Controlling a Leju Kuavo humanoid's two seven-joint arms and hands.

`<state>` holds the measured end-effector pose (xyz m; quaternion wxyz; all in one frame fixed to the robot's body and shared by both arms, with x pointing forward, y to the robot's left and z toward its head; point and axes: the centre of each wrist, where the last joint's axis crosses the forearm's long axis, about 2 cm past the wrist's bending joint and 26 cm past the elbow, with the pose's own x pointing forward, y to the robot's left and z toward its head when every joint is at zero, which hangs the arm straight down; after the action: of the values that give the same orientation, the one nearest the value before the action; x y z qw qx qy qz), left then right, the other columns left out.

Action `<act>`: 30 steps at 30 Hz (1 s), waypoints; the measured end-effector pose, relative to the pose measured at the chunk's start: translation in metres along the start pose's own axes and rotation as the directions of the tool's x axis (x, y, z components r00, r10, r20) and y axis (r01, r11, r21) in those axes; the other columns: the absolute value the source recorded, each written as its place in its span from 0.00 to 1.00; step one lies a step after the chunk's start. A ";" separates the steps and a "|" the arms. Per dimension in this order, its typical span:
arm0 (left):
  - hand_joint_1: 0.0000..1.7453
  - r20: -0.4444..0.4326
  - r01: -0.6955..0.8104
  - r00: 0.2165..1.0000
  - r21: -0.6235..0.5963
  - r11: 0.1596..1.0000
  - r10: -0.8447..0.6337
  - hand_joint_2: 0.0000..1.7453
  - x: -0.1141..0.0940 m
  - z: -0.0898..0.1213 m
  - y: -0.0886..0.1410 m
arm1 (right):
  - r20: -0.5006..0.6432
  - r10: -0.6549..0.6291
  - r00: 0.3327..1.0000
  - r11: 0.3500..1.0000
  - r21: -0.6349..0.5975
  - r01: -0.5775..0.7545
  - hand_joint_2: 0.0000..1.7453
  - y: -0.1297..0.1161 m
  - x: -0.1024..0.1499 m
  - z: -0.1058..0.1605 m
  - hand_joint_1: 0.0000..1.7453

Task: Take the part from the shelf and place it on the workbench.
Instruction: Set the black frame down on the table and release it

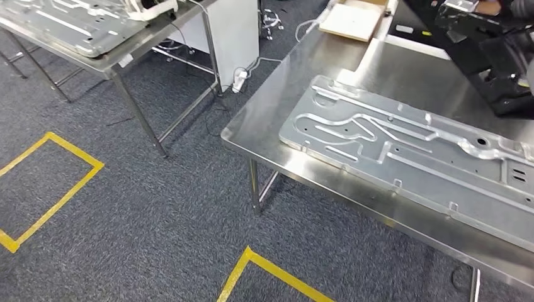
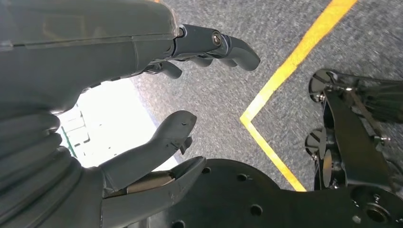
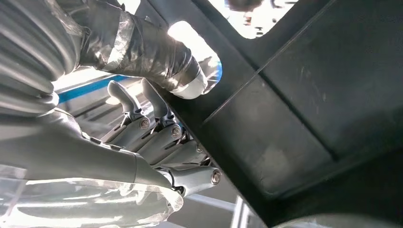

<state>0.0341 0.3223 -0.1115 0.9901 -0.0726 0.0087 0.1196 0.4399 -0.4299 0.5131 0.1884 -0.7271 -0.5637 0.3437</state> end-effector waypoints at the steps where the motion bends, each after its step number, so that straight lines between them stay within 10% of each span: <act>1: 0.00 0.000 -0.001 1.000 0.001 1.000 0.001 1.00 0.000 0.000 0.000 | -0.005 0.007 1.000 1.000 0.013 -0.007 1.00 0.002 -0.002 0.001 1.00; 30: 0.00 0.029 -0.032 0.999 -0.011 0.999 0.032 1.00 0.000 0.000 0.000 | 0.014 0.019 1.000 0.958 0.286 -0.022 1.00 0.074 0.007 0.041 1.00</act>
<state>0.0339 0.3219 -0.1115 0.9877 -0.0757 -0.0054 0.1365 0.4621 -0.4493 0.4337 0.2847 -0.6960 -0.5017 0.4276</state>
